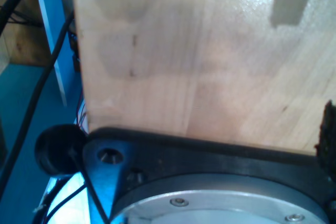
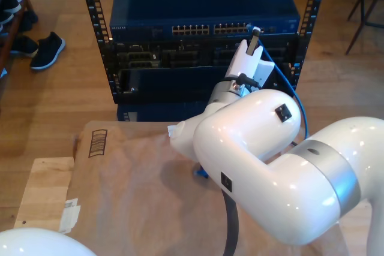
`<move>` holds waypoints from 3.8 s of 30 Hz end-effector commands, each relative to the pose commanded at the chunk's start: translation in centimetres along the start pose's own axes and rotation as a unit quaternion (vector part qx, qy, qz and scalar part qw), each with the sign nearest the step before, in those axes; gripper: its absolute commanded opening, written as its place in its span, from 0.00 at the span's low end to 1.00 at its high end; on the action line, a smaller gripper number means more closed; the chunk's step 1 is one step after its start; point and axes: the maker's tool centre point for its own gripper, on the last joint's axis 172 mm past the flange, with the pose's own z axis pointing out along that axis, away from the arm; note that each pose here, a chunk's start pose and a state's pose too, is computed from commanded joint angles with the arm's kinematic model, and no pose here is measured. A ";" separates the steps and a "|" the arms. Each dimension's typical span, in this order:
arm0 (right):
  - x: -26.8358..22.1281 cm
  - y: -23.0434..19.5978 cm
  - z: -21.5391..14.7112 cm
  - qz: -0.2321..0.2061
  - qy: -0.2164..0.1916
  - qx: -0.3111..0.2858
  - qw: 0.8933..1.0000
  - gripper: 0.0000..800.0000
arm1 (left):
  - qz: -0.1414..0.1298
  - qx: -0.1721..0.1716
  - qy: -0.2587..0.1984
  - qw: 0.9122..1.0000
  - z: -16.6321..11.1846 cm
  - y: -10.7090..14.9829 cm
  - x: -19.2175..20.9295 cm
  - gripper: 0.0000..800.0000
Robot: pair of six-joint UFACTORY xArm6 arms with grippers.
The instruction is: Grab the cable and plug it in
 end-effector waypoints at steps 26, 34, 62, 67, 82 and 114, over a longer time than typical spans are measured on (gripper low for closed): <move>0.5 0.1 -0.3 0.012 0.022 0.009 1.000 0.00 | 0.000 0.000 0.000 1.000 0.0 0.0 0.0 1.00; -0.2 0.2 -0.2 -0.006 0.023 0.023 0.999 0.00 | 0.000 0.000 0.000 1.000 0.0 0.0 0.0 1.00; -0.1 0.1 -0.1 -0.039 0.036 0.052 0.997 0.00 | 0.000 0.000 0.000 1.000 0.0 0.0 0.0 1.00; 0.2 0.5 0.1 -0.041 0.038 0.051 0.997 0.00 | 0.000 0.000 0.000 1.000 0.0 0.0 0.0 1.00; 0.2 0.2 0.5 -0.035 0.040 0.054 0.997 0.00 | 0.000 0.000 0.000 1.000 0.0 0.0 0.0 1.00; -0.2 0.4 0.1 -0.035 0.036 0.052 0.997 0.00 | 0.000 0.000 0.000 1.000 0.0 0.0 0.0 1.00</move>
